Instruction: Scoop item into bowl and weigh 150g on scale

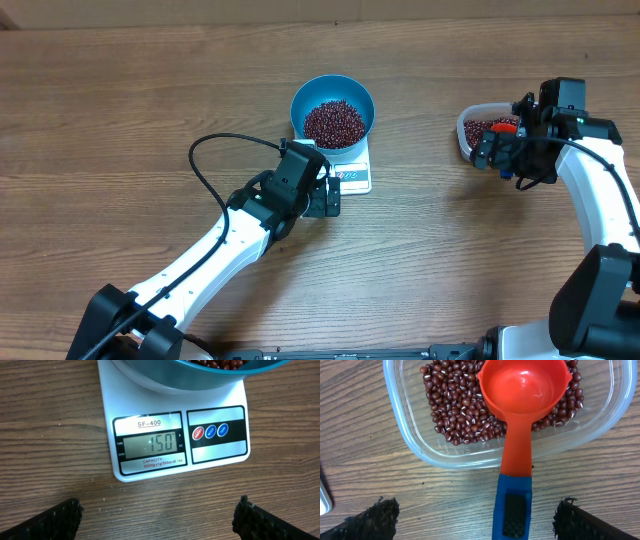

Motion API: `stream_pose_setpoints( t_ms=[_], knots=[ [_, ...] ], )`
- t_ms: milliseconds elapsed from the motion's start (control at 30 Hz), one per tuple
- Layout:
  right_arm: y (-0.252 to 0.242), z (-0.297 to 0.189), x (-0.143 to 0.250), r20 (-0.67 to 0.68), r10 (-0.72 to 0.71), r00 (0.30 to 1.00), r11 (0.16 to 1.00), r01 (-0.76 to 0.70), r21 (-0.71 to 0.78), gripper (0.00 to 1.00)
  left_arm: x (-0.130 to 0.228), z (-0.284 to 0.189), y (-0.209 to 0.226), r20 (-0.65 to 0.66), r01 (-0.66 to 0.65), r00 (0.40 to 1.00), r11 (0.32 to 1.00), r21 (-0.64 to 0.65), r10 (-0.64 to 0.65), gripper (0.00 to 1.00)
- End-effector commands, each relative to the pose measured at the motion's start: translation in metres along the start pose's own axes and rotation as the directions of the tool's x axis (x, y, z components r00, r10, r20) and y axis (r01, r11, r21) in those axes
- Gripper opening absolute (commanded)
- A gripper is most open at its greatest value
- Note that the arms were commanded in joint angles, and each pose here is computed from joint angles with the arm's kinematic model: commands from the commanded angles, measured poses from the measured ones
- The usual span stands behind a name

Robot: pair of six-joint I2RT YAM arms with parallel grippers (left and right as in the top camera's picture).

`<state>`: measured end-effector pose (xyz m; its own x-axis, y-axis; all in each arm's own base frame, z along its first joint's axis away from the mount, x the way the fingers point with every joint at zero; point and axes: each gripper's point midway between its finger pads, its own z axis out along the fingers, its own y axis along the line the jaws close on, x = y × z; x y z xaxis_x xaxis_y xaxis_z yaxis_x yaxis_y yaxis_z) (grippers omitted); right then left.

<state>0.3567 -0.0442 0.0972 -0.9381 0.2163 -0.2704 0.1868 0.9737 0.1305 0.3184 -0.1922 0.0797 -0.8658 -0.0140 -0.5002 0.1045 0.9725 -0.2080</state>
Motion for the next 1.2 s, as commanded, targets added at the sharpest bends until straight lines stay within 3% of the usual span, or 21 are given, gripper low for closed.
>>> stream_pose_setpoints(
  t_ms=[0,567,933,1167],
  knots=[
    [-0.001,-0.005,-0.011,0.029,-0.008,1.000,1.000,0.008,0.005,1.00,0.003,0.003,0.002,-0.003,-0.004,1.000,1.000,-0.017,0.004,0.99],
    [-0.001,-0.005,-0.011,0.029,-0.008,1.000,1.000,0.008,0.005,1.00,-0.007,-0.011,-0.004,0.040,0.008,0.999,1.000,0.018,-0.009,1.00],
    [-0.001,-0.005,-0.011,0.029,-0.008,1.000,1.000,0.008,0.005,1.00,-0.036,-0.063,-0.015,0.198,-0.081,0.978,0.994,0.080,0.063,1.00],
    [-0.001,-0.005,-0.011,0.029,-0.008,1.000,1.000,0.008,0.005,1.00,-0.061,-0.116,-0.022,0.364,-0.170,0.924,0.979,0.109,0.119,1.00]
  ],
)
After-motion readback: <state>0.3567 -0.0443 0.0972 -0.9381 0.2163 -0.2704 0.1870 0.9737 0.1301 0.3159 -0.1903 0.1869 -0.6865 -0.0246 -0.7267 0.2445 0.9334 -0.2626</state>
